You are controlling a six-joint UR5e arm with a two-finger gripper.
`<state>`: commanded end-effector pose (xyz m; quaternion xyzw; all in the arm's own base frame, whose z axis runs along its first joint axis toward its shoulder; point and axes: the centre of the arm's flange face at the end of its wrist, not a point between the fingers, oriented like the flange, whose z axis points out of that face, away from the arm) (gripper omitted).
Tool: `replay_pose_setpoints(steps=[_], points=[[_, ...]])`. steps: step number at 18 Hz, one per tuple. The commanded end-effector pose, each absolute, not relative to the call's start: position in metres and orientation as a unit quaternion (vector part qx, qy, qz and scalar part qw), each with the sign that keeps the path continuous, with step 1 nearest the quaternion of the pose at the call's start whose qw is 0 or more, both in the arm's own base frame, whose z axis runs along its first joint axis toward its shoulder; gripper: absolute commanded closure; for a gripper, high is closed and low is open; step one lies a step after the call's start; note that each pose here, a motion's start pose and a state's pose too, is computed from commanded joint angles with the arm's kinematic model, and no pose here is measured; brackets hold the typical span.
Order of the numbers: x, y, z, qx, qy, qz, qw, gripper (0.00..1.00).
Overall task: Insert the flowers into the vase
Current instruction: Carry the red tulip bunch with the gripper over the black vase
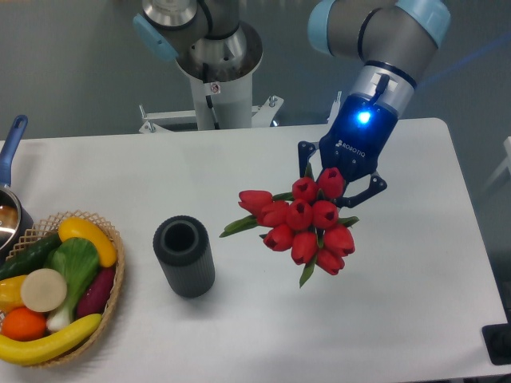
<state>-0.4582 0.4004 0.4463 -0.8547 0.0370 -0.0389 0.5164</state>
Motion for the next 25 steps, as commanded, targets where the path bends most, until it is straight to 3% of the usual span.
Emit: replay_pose_setpoints(steps=[15, 21, 25], points=[[-0.437, 0.426, 0.454, -0.848, 0.068, -0.042, 0.523, 0.73], [-0.406, 0.44, 0.456, -0.785, 0.1, -0.116, 0.601, 0.73], [-0.381, 0.439, 0.465, -0.752, 0.122, -0.137, 0.633, 0.73]])
